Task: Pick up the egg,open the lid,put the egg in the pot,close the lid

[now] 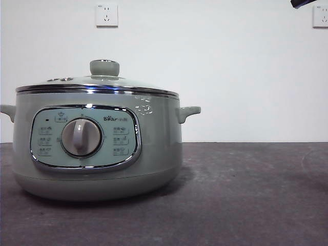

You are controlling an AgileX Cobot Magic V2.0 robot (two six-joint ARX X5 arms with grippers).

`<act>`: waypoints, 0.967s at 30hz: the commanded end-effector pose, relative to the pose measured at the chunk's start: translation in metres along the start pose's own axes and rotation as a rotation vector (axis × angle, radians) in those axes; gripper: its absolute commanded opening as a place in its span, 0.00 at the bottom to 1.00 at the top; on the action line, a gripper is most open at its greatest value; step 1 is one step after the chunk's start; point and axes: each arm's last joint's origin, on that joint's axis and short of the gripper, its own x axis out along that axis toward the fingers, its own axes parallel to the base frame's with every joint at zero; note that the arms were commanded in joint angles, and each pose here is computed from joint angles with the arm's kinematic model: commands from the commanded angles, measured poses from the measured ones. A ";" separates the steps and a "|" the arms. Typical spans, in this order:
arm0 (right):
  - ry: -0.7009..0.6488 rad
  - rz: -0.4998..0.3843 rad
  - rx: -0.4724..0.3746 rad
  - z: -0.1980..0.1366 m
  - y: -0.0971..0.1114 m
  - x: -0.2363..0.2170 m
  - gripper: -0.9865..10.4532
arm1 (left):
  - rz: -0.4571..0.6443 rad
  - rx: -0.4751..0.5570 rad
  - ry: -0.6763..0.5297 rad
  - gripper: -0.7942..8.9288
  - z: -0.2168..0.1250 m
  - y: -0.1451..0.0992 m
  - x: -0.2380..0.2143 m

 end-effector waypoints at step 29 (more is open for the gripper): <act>-0.222 -0.175 0.155 -0.140 -0.054 0.006 0.09 | 0.004 -0.010 0.010 0.08 -0.005 0.000 0.002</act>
